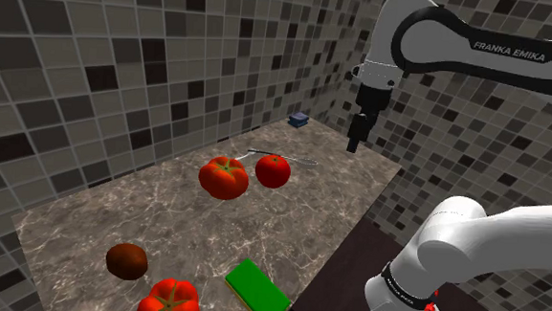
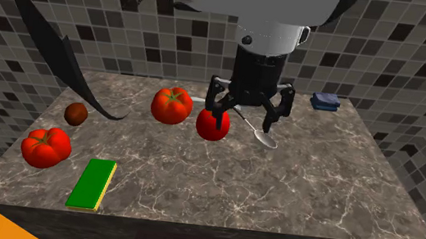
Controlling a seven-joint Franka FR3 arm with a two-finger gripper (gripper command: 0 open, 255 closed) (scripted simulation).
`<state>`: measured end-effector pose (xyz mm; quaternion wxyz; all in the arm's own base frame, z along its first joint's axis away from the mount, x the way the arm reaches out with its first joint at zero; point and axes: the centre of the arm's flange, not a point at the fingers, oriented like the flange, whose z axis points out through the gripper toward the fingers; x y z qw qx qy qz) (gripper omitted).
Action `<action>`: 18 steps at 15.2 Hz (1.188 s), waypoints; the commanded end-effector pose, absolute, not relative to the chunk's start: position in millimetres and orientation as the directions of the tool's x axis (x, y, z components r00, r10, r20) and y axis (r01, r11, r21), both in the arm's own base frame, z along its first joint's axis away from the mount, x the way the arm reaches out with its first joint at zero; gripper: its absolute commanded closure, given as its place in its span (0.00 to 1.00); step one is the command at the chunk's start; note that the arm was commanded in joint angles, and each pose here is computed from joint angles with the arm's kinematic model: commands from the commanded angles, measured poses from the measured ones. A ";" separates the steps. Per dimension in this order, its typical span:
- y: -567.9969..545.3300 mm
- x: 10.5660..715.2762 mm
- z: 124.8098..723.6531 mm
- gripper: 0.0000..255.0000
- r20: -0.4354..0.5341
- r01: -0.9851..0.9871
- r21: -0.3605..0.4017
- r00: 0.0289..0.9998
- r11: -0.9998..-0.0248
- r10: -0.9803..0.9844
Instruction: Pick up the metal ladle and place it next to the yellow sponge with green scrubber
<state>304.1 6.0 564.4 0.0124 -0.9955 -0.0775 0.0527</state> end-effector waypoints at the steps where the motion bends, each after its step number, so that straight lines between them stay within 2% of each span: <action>1: 6.0 304.1 564.4 0.00 -0.103 0.153 -0.033 0.982 -0.988 0.156; 9: -29.9 366.3 496.8 0.00 -0.034 0.339 -0.034 0.940 -0.940 0.340; 18: -53.4 448.1 425.6 0.00 0.043 0.532 -0.019 0.846 -0.846 0.531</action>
